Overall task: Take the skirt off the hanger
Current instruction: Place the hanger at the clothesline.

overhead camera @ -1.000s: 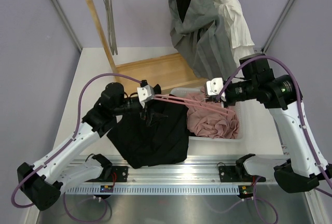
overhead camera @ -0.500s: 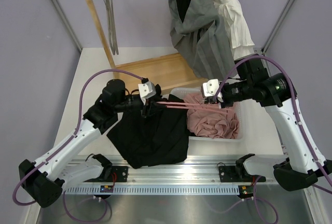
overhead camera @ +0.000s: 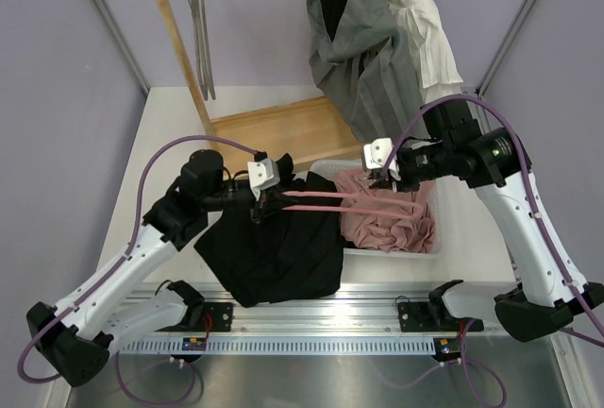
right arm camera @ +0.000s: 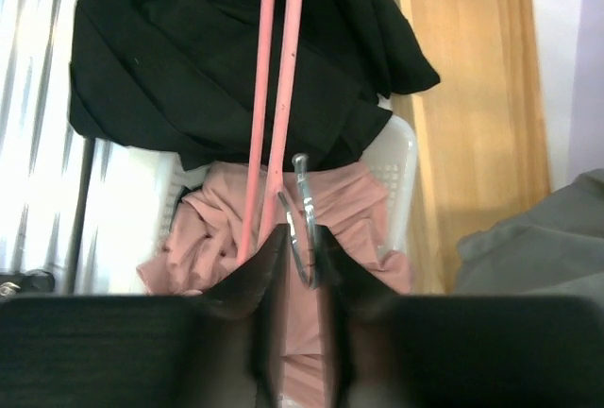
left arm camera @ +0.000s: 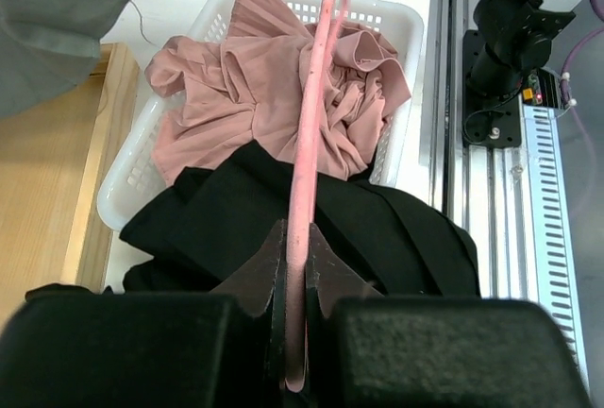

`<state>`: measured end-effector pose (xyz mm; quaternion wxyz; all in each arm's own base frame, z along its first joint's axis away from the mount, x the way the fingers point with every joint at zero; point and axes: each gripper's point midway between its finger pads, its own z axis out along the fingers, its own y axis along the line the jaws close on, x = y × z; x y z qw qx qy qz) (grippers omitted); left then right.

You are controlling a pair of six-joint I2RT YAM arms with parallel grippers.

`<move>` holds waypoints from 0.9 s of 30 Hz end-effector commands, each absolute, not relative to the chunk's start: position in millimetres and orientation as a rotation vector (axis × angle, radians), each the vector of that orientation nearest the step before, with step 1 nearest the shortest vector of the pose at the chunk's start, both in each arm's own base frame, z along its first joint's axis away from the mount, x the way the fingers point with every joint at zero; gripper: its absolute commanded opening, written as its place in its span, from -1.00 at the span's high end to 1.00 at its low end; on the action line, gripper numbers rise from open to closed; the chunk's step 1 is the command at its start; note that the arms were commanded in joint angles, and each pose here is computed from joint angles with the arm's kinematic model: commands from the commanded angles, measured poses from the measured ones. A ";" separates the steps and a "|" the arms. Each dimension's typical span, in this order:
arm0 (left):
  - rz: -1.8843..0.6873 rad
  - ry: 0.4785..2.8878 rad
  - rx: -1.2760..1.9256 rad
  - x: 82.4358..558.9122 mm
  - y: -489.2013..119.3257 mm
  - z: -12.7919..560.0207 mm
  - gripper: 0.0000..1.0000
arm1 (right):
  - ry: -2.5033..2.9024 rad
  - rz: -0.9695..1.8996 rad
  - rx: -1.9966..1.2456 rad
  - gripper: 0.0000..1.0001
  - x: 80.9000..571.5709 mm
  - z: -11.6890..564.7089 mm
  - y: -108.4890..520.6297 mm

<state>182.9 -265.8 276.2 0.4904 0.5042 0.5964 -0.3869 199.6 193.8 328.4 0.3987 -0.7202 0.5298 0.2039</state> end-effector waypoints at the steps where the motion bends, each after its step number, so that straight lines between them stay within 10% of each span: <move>1: -0.895 1.420 1.129 186.6 -251.7 301.1 1.00 | 1.558 0.703 -1.868 0.30 154.7 305.5 176.7; 3: -0.883 1.431 1.099 188.6 -246.7 296.6 1.00 | 1.571 0.720 -1.842 -0.27 156.1 307.0 179.8; 7: -0.912 1.470 1.060 183.8 -240.7 285.2 1.00 | 1.552 0.712 -1.801 -0.67 161.4 313.3 184.4; 27: -0.946 1.379 0.864 154.2 -213.1 298.2 1.00 | 1.544 0.816 -1.720 -0.99 175.7 285.7 151.1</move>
